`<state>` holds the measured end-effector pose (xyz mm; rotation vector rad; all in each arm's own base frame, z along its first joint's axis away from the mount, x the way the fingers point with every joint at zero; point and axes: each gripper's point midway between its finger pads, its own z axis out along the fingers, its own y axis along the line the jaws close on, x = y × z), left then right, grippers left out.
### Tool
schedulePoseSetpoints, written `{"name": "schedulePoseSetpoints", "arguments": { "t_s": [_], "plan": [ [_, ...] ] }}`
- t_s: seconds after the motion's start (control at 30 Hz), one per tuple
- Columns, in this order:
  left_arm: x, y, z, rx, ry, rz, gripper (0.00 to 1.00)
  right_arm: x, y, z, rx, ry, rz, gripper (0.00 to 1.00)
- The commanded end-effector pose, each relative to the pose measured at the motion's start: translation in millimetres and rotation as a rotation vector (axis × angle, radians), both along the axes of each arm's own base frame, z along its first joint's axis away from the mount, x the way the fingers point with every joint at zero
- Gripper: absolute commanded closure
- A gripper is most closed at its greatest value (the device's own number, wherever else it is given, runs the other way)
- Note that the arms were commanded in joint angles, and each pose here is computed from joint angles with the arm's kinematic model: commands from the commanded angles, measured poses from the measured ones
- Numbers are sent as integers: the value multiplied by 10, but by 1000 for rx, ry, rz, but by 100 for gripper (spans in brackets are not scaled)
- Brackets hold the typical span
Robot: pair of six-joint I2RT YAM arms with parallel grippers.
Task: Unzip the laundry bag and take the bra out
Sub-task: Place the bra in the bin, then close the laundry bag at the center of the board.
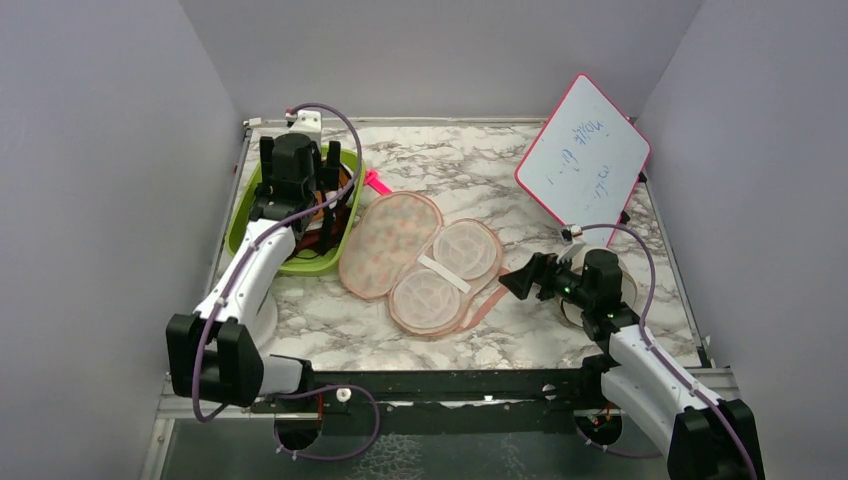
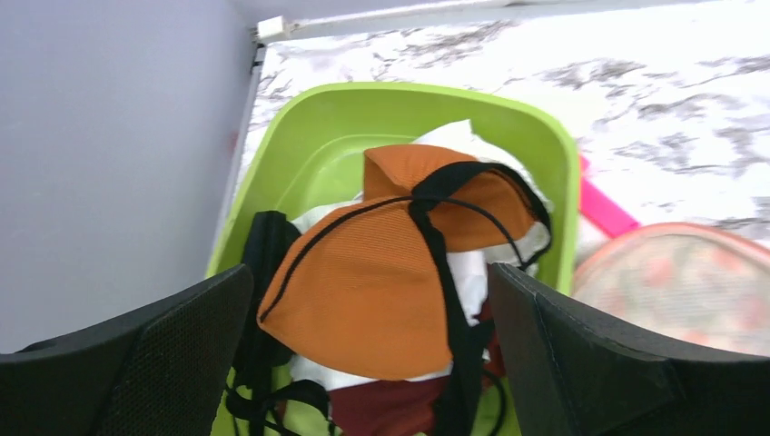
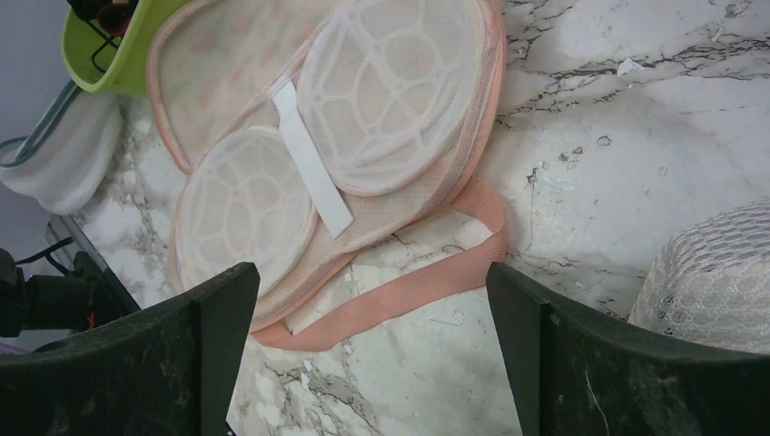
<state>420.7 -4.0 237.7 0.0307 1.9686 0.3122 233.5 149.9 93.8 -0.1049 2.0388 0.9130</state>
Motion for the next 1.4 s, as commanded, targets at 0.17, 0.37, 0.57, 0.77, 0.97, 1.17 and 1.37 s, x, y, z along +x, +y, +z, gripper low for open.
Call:
{"name": "schedulePoseSetpoints", "arguments": {
  "t_s": [0.17,0.37,0.57,0.77,0.97,1.17,1.37],
  "plan": [
    [-651,-781,-92,-458,-34,-278,1,-5,22,71,10,-50,19,6],
    [-1313,-1090,-537,-689,77,-343,9,4,39,43,9,-33,30,6],
    [-1596,-988,-897,-691,149,-212,16,10,41,29,8,-25,31,6],
    [-1727,-1237,-1248,-630,295,-129,19,11,40,22,7,-23,29,6],
    [-1904,-1220,-1534,-604,232,31,21,8,33,27,6,-27,25,6],
    [-1889,-1112,-1762,-528,214,94,17,8,39,25,7,-25,29,6],
    [-1896,-1081,-2007,-524,244,120,2,12,37,20,6,-22,28,6]
  ]
}}
